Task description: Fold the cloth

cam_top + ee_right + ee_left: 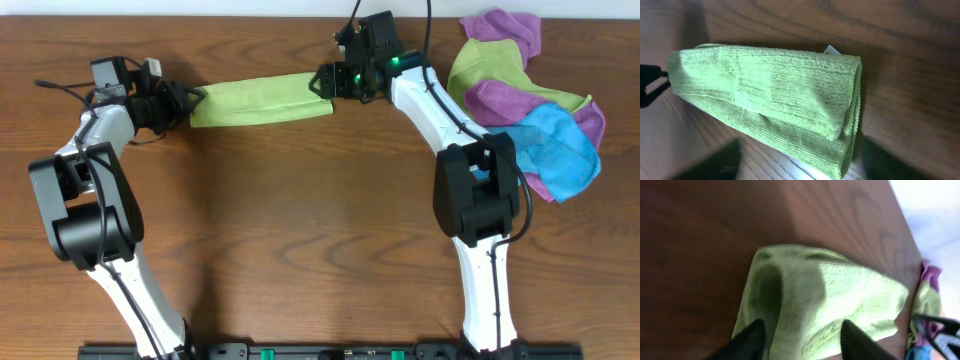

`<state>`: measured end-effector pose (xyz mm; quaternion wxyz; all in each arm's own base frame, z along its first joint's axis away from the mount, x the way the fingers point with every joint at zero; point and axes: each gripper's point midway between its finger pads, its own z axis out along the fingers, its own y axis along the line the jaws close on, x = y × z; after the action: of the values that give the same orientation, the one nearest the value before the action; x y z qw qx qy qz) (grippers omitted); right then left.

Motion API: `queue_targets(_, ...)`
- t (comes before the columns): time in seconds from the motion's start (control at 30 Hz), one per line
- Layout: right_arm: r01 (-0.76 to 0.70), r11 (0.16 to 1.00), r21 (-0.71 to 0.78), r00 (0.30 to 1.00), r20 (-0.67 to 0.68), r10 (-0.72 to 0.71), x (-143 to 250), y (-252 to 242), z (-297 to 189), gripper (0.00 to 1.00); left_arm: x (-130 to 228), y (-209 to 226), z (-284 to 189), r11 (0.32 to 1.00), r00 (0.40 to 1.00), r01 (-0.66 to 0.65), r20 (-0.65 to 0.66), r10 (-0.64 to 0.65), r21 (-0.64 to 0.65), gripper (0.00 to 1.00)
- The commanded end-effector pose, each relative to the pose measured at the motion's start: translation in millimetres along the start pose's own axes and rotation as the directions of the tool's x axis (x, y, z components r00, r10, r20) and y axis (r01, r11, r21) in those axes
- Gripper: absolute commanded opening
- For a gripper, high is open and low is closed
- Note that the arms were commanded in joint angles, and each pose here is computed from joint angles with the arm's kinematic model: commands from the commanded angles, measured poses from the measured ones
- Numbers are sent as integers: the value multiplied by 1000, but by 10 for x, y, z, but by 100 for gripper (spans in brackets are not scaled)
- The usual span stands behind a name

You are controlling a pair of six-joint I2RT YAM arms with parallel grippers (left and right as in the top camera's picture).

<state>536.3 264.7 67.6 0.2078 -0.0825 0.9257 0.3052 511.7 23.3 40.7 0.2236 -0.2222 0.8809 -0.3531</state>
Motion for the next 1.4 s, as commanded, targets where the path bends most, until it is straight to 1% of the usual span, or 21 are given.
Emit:
queue_targets(0.0, 20, 1000, -2, 1000, 22, -20, -90, 38, -49, 86, -116, -77, -106, 998, 999, -54, 5, 54, 19, 51)
queue_targets(0.07, 30, 999, -14, 998, 51, -30, -205, 96, -162, 85, -182, -219, -253, 995, 995, -103, 1, 103, 12, 51)
queue_targets(0.1, 46, 998, -33, 996, 77, -43, -303, 190, -263, 84, -248, -356, -365, 988, 988, -153, 9, 152, 12, 51)
queue_targets(0.13, 57, 997, -43, 994, 93, -53, -364, 252, -324, 78, -293, -452, -435, 983, 983, -183, 18, 183, 7, 51)
queue_targets(0.17, 75, 996, -52, 990, 120, -68, -456, 345, -420, 54, -349, -591, -534, 973, 973, -230, 32, 230, -2, 49)
queue_targets(0.2, 92, 994, -57, 986, 143, -84, -526, 437, -498, 11, -400, -717, -632, 958, 957, -286, 46, 287, -35, 36)
queue_targets(0.23, 104, 993, -49, 983, 157, -95, -564, 485, -530, 2, -431, -765, -689, 941, 942, -327, 54, 332, -84, 14)
queue_targets(0.27, 119, 993, -20, 979, 169, -114, -587, 505, -544, 1, -454, -743, -721, 918, 928, -354, 55, 369, -180, 6)
queue_targets(0.3, 119, 993, 17, 978, 170, -121, -575, 482, -519, 2, -449, -673, -716, 890, 919, -368, 41, 392, -270, 6)
queue_targets(0.37, 126, 990, 65, 980, 147, -134, -499, 444, -438, 2, -377, -537, -645, 835, 907, -392, -12, 420, -387, 6)
queue_targets(0.47, 154, 979, 132, 981, 97, -167, -351, 367, -289, 2, -191, -395, -428, 764, 883, -451, -109, 456, -461, 6)
queue_targets(0.5, 150, 968, 201, 982, 80, -169, -297, 264, -227, 2, -130, -332, -318, 744, 879, -462, -140, 456, -482, 6)
queue_targets(0.57, 145, 955, 259, 985, 55, -164, -215, 156, -152, 2, -36, -219, -146, 728, 876, -474, -183, 446, -495, 6)
queue_targets(0.67, 139, 954, 265, 988, 28, -152, -142, 89, -91, 1, 79, -1, 43, 724, 880, -474, -237, 412, -502, 6)
queue_targets(0.87, 136, 954, 268, 988, 28, -149, -145, 54, -91, 2, 106, 134, 171, 722, 881, -472, -251, 400, -506, 5)
queue_targets(1.13, 142, 954, 265, 989, -9, -145, -44, -32, 24, 1, 180, 279, 287, 727, 886, -463, -275, 373, -507, 6)
queue_targets(1.17, 138, 955, 264, 990, -11, -140, -39, -56, 32, 6, 194, 295, 296, 727, 886, -463, -280, 369, -507, 6)
queue_targets(1.2, 135, 958, 253, 991, -15, -135, -31, -61, 40, 14, 210, 314, 302, 727, 886, -462, -286, 364, -507, 6)
queue_targets(1.27, 120, 972, 200, 993, -19, -118, -33, -54, 27, 47, 244, 349, 314, 727, 886, -462, -298, 354, -508, 6)
queue_targets(1.33, 86, 983, 164, 996, -17, -85, -51, -93, -7, 57, 259, 368, 326, 728, 887, -461, -302, 350, -508, 6)
queue_targets(1.37, 56, 988, 145, 998, -15, -55, -66, -138, -31, 64, 263, 381, 336, 728, 888, -458, -302, 347, -509, 6)
